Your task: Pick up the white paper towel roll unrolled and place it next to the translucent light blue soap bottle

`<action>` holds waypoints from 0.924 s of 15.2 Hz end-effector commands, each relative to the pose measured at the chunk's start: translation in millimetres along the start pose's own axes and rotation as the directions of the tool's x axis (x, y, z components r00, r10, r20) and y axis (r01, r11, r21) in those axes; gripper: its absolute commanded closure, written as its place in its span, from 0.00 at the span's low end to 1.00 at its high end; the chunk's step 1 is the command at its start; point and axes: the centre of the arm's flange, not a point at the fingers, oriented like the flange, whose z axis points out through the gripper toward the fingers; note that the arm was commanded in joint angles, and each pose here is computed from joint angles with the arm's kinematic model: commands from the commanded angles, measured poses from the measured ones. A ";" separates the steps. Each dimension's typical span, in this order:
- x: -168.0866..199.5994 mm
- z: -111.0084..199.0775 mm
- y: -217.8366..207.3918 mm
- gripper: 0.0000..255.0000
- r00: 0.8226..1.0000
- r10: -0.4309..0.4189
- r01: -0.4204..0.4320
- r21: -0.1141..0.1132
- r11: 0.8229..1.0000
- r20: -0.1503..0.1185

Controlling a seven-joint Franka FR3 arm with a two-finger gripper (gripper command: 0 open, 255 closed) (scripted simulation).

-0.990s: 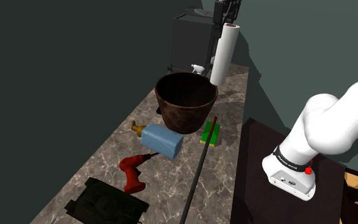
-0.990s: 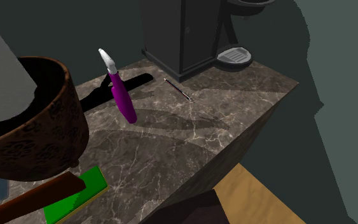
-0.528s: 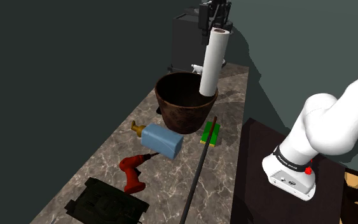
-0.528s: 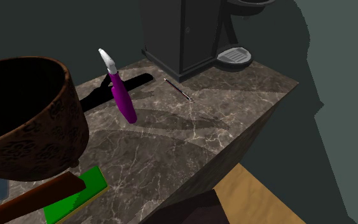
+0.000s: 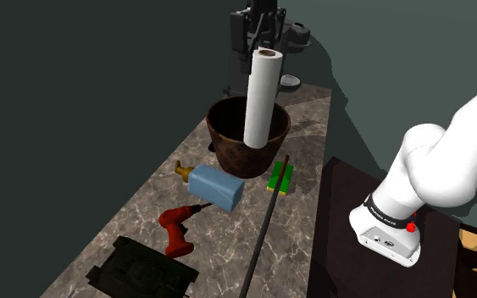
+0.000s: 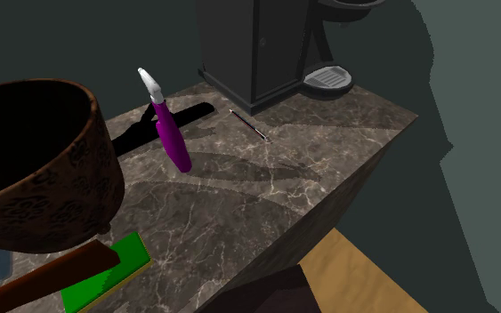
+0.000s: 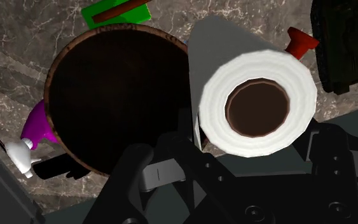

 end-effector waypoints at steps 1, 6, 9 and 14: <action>-2.4 0.9 -26.0 1.00 1.000 0.001 -0.001 0.001 1.000 0.000; -3.9 4.3 -91.9 1.00 1.000 0.001 -0.001 0.001 1.000 0.000; -4.8 6.3 -131.4 1.00 1.000 0.001 -0.001 0.001 1.000 0.000; -6.2 9.4 -191.3 1.00 1.000 0.001 -0.001 0.001 1.000 0.000</action>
